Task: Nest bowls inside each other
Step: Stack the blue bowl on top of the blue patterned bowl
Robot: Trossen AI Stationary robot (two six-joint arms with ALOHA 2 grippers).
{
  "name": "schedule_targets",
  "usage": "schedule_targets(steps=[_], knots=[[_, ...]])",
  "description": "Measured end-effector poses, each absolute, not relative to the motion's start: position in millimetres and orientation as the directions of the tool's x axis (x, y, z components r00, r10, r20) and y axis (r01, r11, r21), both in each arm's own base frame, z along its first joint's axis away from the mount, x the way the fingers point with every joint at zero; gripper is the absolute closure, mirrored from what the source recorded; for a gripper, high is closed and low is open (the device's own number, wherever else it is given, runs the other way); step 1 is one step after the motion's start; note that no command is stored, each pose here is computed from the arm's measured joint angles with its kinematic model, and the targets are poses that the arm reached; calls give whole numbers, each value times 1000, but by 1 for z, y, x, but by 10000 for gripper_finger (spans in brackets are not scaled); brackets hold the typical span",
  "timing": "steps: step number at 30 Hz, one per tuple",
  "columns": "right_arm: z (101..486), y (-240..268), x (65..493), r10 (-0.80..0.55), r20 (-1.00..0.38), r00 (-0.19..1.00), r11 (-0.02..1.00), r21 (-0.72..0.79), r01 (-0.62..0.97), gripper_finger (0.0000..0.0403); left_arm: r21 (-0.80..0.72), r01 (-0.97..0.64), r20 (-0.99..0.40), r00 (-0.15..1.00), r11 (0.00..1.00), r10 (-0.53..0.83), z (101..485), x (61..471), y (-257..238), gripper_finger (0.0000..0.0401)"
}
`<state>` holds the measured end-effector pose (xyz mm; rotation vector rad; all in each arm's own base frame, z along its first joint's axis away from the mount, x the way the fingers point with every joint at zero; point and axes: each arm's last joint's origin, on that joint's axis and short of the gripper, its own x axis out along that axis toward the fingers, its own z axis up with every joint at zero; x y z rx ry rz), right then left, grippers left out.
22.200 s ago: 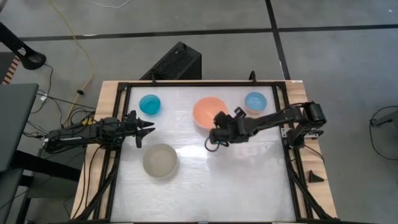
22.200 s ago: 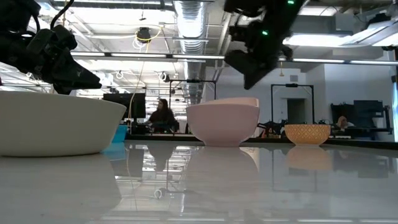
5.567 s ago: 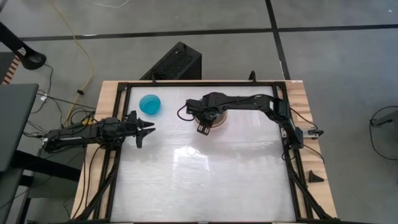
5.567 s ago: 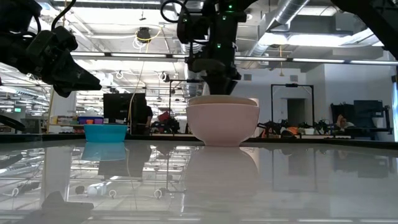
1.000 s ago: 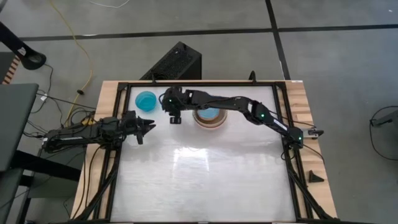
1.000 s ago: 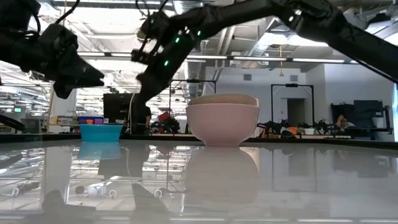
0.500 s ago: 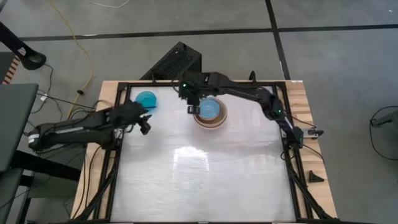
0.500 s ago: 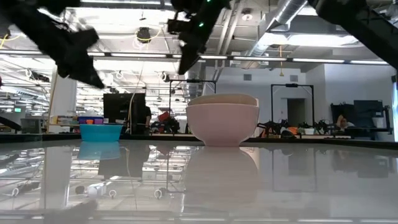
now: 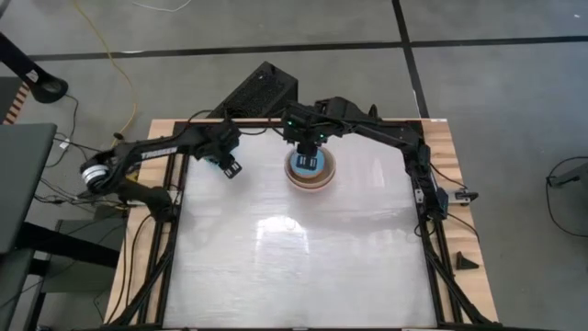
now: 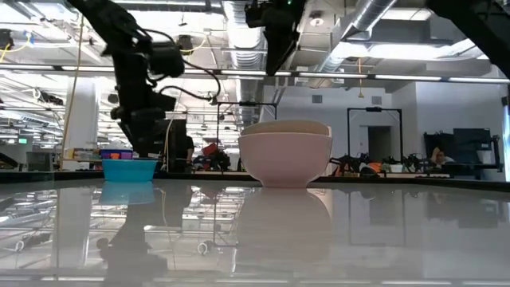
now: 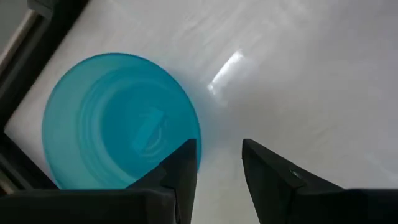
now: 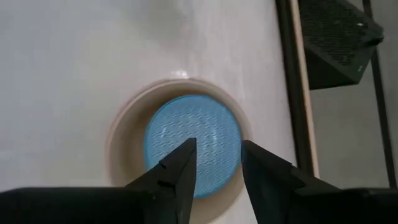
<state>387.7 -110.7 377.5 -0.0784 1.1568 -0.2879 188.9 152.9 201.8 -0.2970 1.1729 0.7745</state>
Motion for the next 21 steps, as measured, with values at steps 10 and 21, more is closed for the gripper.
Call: schedule_targets(steps=[10, 21], knots=[[380, -102, 384, -259, -898, 354, 964, -215, 159, 246, 212, -683, -941, 51, 699, 335, 176, 184, 177, 283], [379, -102, 382, -254, -908, 332, 965, -213, 155, 246, 160, -621, -961, 79, 767, 265, 173, 186, 172, 396]])
